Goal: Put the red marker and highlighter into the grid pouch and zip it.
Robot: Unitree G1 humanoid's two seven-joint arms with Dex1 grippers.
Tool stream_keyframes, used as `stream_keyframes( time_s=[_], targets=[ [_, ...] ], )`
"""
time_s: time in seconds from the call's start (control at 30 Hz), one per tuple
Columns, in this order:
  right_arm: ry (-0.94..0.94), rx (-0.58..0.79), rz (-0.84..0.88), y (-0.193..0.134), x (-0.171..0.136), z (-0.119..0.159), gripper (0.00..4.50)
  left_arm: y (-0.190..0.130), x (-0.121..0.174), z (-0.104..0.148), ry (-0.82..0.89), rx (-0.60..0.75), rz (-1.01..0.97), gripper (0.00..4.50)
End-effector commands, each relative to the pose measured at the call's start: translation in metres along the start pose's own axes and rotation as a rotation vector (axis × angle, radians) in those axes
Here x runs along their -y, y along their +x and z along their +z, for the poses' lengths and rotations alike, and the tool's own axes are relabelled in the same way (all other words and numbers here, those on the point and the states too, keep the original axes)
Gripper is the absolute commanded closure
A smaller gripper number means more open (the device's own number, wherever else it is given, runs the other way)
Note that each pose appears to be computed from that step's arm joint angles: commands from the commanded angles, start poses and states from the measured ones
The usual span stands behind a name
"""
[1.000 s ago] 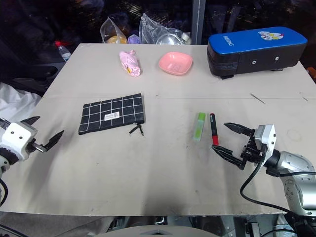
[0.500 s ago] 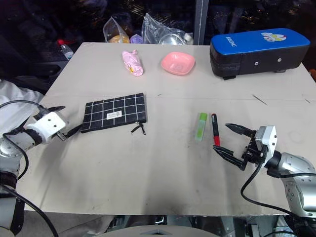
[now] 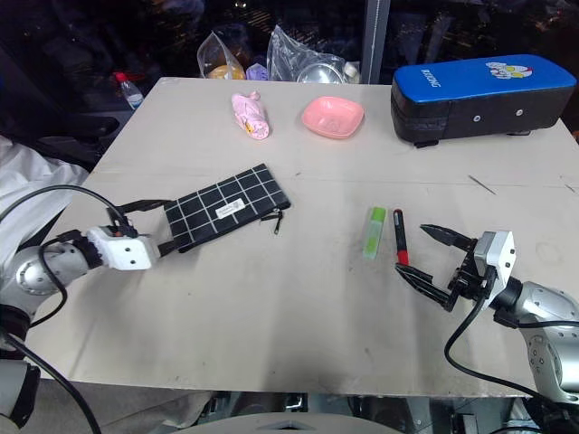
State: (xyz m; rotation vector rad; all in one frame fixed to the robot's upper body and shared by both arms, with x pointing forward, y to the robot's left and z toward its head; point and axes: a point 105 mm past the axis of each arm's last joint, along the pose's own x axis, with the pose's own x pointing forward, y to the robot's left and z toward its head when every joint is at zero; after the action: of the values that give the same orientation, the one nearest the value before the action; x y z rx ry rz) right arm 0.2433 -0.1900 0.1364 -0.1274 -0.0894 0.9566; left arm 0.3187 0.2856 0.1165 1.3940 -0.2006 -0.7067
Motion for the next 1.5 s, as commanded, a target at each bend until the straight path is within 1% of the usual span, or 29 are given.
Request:
stream_keyframes(
  time_s=[0.03,0.1,0.4,0.53,0.67,0.97,1.1,1.5],
  targets=[
    [-0.052,0.016,0.002,-0.001,0.001,0.012,0.00,0.017,-0.008,0.025,0.067,0.112,0.080,0.04],
    [-0.054,0.012,-0.008,-0.002,0.004,0.013,0.00,0.024,-0.010,0.028,0.081,0.116,0.116,0.04],
    [-0.060,-0.004,-0.069,-0.002,0.009,0.012,0.00,0.047,-0.005,0.033,0.114,0.099,0.173,0.04],
    [-0.071,-0.008,-0.091,-0.003,0.011,0.012,0.00,0.056,-0.013,0.048,0.106,0.154,0.233,0.04],
    [-0.079,0.000,-0.112,-0.002,0.014,0.015,0.00,0.065,-0.021,0.053,0.088,0.145,0.284,0.04],
    [-0.089,0.009,-0.120,0.000,0.016,0.016,0.00,0.087,-0.023,0.059,0.055,0.134,0.308,0.04],
    [-0.089,0.010,-0.126,0.000,0.015,0.016,0.00,0.091,-0.023,0.062,0.050,0.147,0.322,0.04],
    [-0.086,0.005,-0.130,0.001,0.015,0.013,0.00,0.086,-0.021,0.068,0.059,0.186,0.361,0.04]
  ],
)
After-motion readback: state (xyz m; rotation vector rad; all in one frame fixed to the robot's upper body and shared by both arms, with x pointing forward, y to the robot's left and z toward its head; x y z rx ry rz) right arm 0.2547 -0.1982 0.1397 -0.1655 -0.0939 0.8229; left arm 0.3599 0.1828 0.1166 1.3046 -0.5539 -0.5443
